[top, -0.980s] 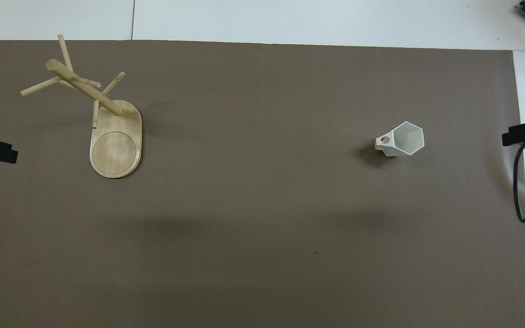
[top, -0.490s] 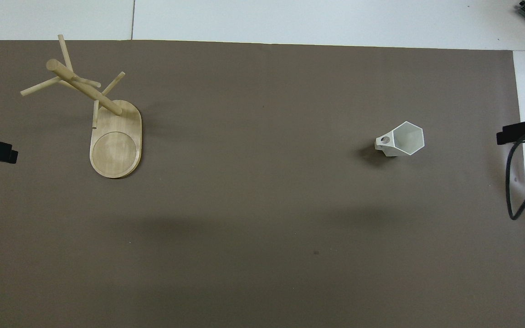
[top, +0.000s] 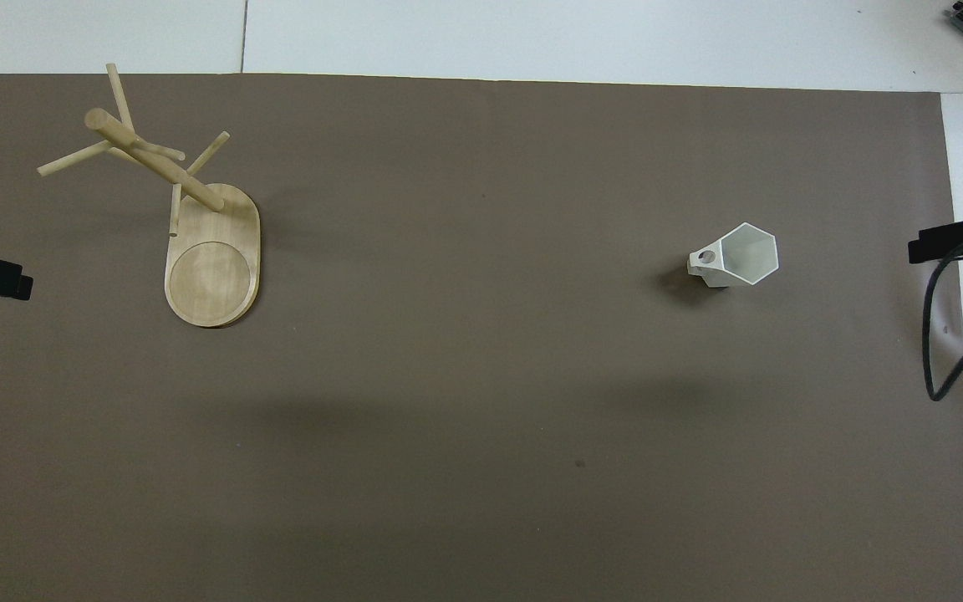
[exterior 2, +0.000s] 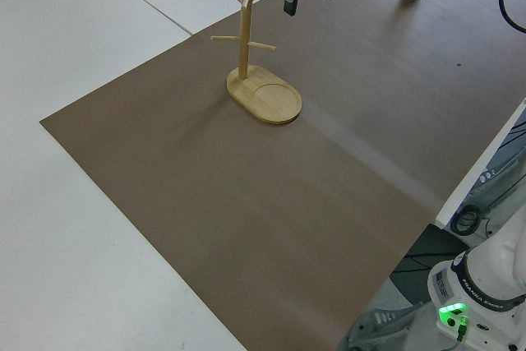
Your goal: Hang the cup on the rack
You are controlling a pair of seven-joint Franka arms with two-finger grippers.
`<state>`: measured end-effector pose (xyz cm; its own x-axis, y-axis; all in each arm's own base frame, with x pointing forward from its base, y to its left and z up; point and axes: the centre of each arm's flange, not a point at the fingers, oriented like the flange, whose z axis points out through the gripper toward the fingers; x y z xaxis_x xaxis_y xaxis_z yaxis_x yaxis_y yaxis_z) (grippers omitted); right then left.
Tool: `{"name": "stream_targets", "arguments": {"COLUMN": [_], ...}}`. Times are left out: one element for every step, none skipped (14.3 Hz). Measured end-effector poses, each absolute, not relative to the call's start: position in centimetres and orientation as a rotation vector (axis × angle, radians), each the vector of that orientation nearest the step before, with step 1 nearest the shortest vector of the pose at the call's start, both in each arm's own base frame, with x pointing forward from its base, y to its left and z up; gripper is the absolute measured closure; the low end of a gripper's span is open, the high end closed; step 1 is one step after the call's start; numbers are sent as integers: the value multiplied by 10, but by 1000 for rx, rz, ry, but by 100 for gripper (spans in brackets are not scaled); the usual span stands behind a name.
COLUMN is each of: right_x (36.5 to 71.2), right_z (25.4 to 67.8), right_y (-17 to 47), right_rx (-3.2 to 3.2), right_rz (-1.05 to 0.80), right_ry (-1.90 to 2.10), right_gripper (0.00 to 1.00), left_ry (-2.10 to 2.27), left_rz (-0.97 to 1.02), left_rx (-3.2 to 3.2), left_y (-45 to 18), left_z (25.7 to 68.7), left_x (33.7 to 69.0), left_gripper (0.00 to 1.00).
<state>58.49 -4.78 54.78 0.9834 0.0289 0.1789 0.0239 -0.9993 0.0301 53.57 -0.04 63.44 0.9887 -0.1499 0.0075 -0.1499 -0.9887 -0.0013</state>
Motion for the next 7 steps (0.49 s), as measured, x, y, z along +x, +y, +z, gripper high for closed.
{"name": "stream_targets", "arguments": {"right_x": [591,597,602,609,615,620,623], "right_z": [539,529,519,508,496,485,474], "right_y": [-48,-48,-48,-48,-48,-46,-43], "right_rx": [3100,3099,3099,3098,3099,3100,3104], "right_rz": [288,293,298,302,303,297,283], "right_ry": [42,43,45,46,49,54,57], "right_gripper": [0,0,0,0,0,0,0], "left_ry": [236,236,236,236,236,236,236], "left_rz": [-12,-12,-12,-12,-12,-12,-12], "left_rx": [-3132,-3132,-3132,-3132,-3132,-3132,-3132], "left_y": [0,0,0,0,0,0,0], "left_z": [634,634,634,634,634,634,634], "left_x": [536,536,536,536,536,536,536], "left_gripper": [0,0,0,0,0,0,0]}}
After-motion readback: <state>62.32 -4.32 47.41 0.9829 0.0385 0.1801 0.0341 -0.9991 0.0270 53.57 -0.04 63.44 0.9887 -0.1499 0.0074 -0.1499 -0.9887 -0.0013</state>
